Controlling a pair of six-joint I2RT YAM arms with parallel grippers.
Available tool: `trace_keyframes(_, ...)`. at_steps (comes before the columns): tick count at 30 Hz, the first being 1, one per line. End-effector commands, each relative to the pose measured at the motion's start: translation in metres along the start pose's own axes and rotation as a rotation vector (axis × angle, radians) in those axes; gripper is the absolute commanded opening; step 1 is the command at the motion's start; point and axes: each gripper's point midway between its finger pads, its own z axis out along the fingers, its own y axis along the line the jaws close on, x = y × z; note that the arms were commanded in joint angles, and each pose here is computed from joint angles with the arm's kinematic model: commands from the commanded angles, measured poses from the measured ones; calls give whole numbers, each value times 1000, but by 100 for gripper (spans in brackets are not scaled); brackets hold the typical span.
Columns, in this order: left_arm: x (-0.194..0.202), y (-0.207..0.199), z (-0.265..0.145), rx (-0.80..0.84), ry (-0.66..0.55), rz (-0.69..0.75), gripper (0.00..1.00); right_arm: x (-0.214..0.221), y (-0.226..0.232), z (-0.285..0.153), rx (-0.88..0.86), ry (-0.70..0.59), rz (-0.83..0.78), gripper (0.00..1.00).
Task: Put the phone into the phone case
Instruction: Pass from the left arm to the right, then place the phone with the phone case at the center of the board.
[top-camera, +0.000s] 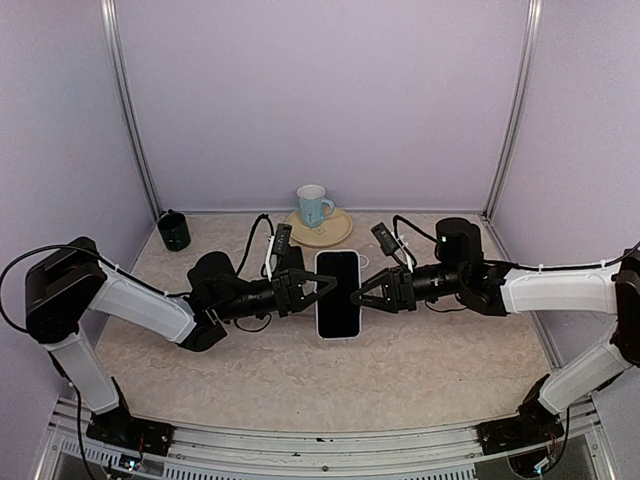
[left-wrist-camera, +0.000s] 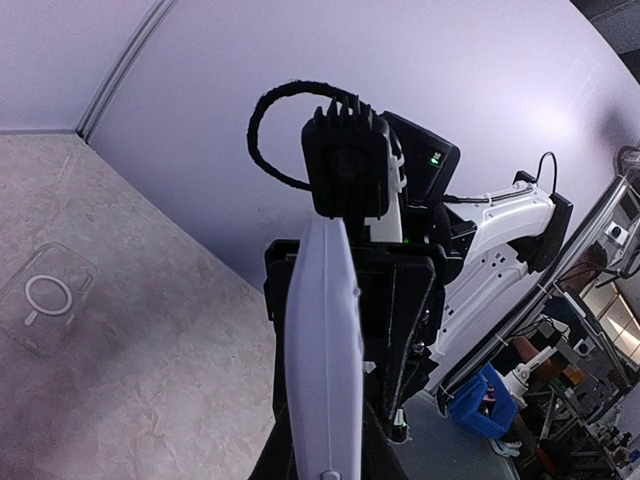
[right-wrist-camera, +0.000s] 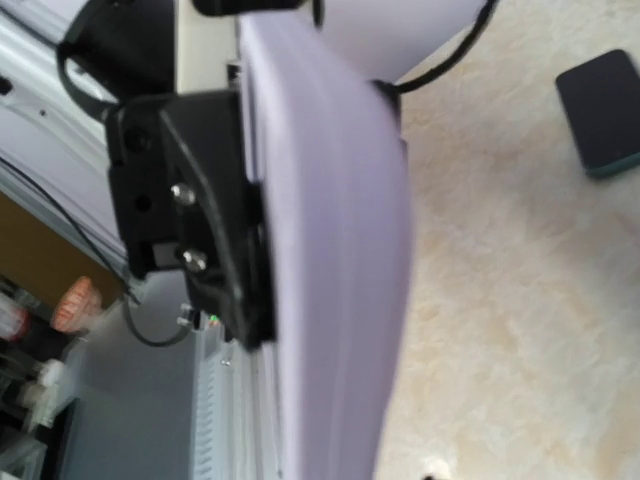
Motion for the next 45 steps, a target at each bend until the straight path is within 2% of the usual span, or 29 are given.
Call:
trace_keyframes(1, -20, -24, 8, 94, -63, 31, 0, -11, 18, 4, -88, -10, -33, 36)
trace_keyframes(6, -16, -21, 10, 91, -60, 19, 0, -8, 24, 5, -137, -4, -21, 28)
trace_keyframes(9, -16, -20, 10, 87, -60, 15, 3, -7, 24, 5, -147, 1, -12, 17)
trace_keyframes(11, -16, -19, 10, 81, -60, 14, 8, -6, 24, 6, -154, 5, -2, 7)
trace_keyframes(13, -15, -17, 11, 71, -58, 13, 19, -5, 24, 6, -161, 8, 12, 0)
trace_keyframes(17, -12, -10, 10, 36, -52, 17, 53, -5, 18, 2, -136, 9, 48, 0)
trace_keyframes(24, -14, 4, 0, -63, -59, 49, 97, 3, -12, -19, -37, 13, 163, 0)
trace_keyframes(33, -27, 21, -12, -244, -65, 134, 99, 33, -66, -57, 97, 60, 363, 0)
trace_keyframes(36, -30, 25, -15, -285, -69, 145, 99, 45, -85, -63, 188, 92, 415, 0)
trace_keyframes(45, -32, 31, -19, -338, -64, 156, 99, 82, -114, -71, 293, 169, 563, 0)
